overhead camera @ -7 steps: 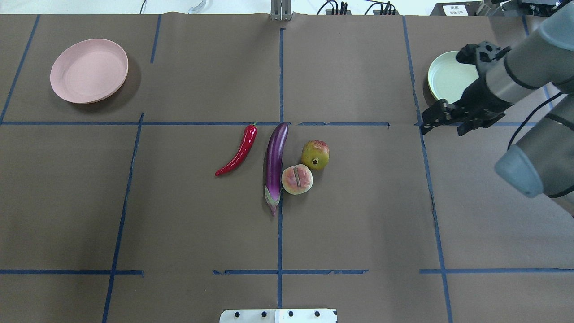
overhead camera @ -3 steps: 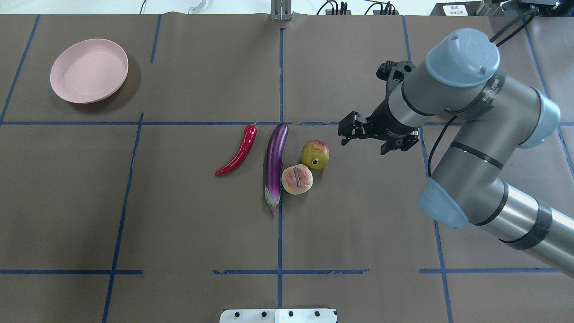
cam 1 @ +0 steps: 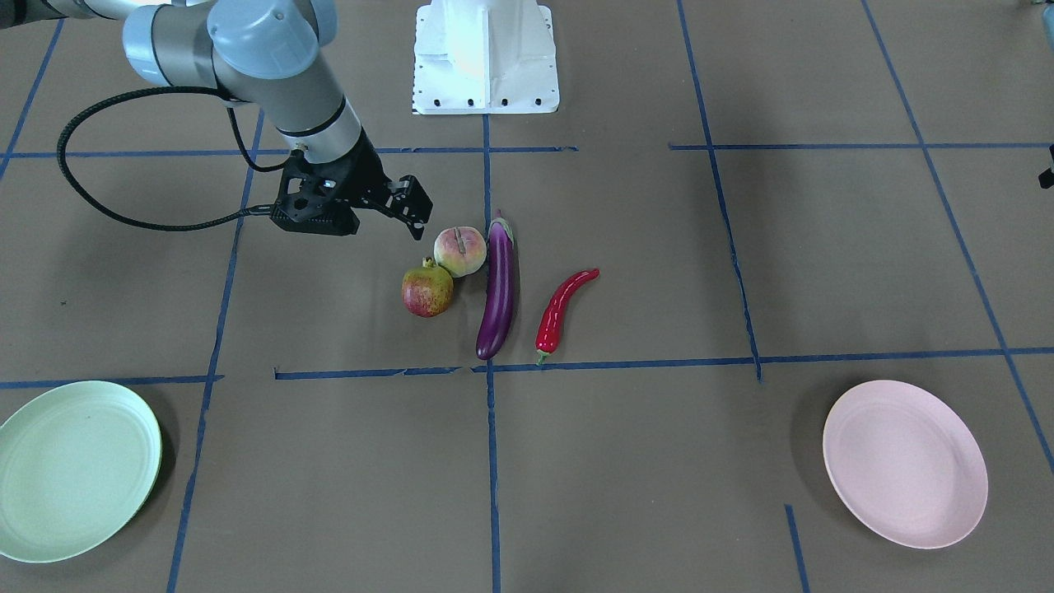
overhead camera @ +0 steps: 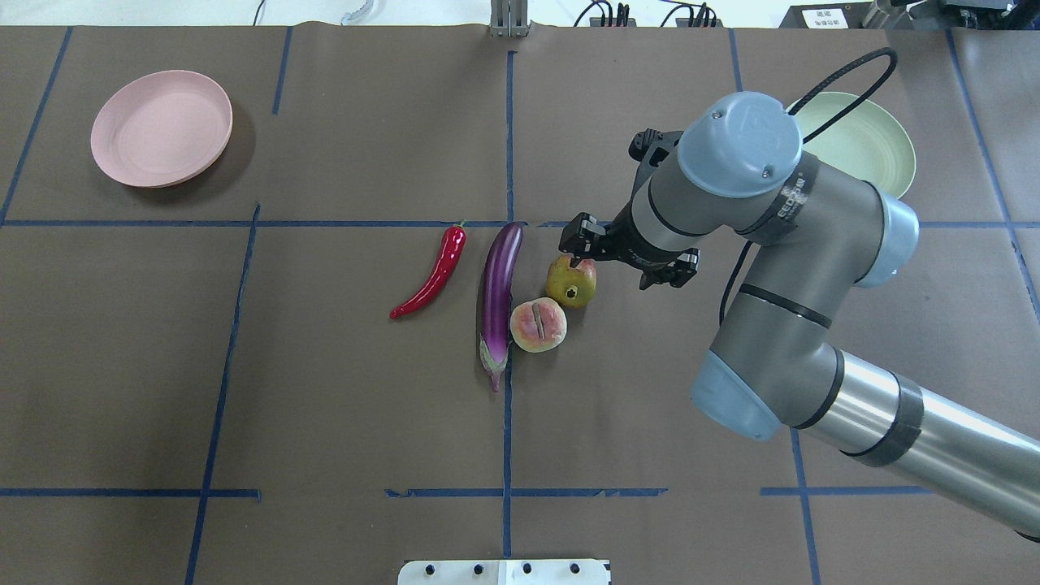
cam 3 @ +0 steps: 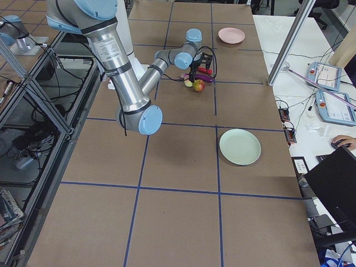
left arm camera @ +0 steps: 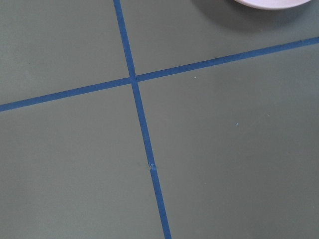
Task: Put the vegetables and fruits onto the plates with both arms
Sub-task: 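Move the right gripper over the pomegranate beside the eggplant, then close the right gripper on the pomegranate and lift it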
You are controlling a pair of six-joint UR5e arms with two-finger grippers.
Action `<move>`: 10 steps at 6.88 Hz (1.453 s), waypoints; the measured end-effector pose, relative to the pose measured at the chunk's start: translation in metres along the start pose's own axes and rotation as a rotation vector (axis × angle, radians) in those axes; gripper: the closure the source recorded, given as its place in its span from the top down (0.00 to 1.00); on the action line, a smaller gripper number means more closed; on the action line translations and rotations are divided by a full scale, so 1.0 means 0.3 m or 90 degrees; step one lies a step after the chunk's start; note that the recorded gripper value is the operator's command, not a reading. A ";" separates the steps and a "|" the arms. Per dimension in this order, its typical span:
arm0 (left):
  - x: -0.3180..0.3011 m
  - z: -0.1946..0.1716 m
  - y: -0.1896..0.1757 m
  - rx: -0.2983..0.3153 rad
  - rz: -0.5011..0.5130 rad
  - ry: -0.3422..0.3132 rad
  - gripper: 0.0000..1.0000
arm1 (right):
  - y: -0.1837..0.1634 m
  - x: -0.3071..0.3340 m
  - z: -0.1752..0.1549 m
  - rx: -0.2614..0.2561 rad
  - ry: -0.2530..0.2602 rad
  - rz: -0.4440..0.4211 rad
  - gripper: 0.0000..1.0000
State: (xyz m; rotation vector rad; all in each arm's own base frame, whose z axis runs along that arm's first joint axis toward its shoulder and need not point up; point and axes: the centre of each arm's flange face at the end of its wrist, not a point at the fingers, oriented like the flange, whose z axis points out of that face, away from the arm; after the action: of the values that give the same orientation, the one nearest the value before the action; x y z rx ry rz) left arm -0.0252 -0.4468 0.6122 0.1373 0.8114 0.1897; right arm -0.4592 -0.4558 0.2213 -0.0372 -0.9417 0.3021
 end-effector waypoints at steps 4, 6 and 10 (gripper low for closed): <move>0.010 -0.001 0.001 0.001 0.000 0.018 1.00 | -0.023 -0.141 0.200 0.039 0.055 0.031 1.00; 0.012 -0.002 0.000 0.002 0.001 0.019 1.00 | -0.013 -0.162 0.270 0.045 0.076 0.028 0.99; 0.013 -0.002 -0.001 0.002 0.001 0.019 1.00 | -0.005 -0.158 0.370 0.053 0.109 0.024 0.20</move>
State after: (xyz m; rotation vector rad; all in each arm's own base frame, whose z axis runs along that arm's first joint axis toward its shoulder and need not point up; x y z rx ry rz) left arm -0.0230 -0.4463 0.6091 0.1376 0.8414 0.1922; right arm -0.5737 -0.4812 0.2496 -0.0044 -0.7581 0.3673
